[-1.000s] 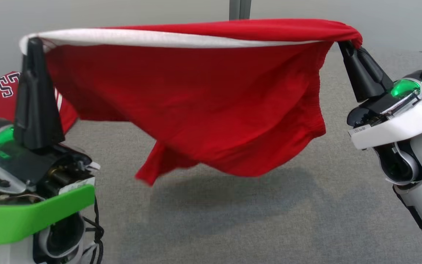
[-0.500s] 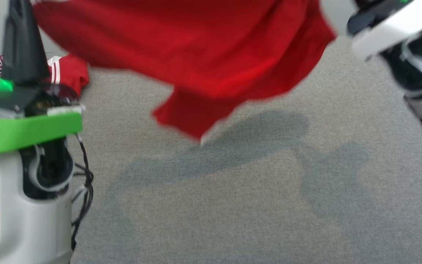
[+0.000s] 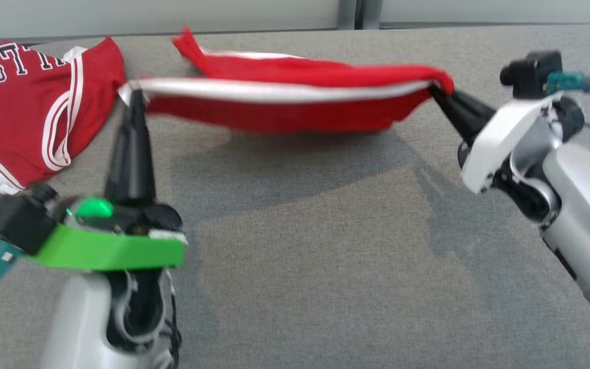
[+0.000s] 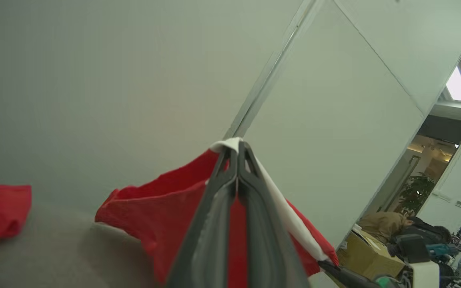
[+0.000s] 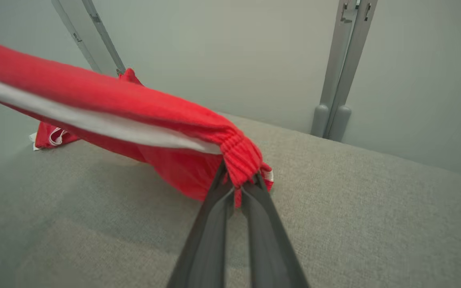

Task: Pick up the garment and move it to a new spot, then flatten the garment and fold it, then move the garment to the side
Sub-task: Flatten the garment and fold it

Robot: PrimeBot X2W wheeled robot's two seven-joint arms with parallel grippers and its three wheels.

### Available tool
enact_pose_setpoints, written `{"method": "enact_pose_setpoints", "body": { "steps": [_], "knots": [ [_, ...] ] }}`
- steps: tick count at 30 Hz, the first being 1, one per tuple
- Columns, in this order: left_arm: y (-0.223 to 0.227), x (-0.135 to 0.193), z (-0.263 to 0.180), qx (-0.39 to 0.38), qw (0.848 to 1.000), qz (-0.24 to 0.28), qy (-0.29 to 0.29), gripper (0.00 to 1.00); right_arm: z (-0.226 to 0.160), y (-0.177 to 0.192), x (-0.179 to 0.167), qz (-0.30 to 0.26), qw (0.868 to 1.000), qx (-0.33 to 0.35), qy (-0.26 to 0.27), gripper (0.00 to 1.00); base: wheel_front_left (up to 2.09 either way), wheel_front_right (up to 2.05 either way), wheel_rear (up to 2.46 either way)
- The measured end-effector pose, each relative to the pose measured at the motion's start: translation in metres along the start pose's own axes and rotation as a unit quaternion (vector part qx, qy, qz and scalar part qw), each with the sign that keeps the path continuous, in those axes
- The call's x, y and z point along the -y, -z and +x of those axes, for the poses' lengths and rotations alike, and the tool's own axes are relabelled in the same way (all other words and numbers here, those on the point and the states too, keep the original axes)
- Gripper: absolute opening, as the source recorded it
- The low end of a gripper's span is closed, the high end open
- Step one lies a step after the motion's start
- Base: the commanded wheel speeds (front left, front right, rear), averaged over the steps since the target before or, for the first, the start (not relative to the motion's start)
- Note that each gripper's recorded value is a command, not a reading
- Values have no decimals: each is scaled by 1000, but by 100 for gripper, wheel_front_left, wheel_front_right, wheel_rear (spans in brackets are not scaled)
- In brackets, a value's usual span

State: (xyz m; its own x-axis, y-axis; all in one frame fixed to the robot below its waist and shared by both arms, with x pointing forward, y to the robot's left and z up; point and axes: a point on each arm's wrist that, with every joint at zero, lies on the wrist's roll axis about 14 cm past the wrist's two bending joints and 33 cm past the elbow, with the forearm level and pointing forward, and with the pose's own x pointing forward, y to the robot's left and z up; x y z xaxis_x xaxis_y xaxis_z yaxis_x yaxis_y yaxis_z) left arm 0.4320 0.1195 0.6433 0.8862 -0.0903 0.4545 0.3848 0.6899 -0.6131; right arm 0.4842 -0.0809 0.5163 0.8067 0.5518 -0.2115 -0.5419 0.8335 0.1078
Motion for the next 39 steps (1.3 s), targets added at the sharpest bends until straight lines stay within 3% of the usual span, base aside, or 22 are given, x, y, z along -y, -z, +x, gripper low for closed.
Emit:
{"method": "enact_pose_setpoints", "body": {
  "steps": [3,6,16,24,33,39],
  "knots": [
    [53,-33,-45,-88,993,-24,-72,0,-15,63,4,30,997,-73,12,0,0,0,0],
    [71,-48,-75,-124,986,-31,-111,0,-23,93,-10,57,993,-99,3,0,0,0,0],
    [73,-28,-83,-130,988,-29,-81,0,-24,59,-43,66,997,-2,-33,0,0,0,0],
    [79,-23,-116,-163,983,-3,-80,0,-60,65,-29,67,997,35,4,0,0,0,0],
    [82,-15,-150,-213,975,29,-54,0,-91,88,-42,83,996,19,12,0,0,0,0],
    [90,-29,-179,-264,961,43,-74,0,-106,111,-57,99,995,-7,9,0,0,0,0]
  ]
}}
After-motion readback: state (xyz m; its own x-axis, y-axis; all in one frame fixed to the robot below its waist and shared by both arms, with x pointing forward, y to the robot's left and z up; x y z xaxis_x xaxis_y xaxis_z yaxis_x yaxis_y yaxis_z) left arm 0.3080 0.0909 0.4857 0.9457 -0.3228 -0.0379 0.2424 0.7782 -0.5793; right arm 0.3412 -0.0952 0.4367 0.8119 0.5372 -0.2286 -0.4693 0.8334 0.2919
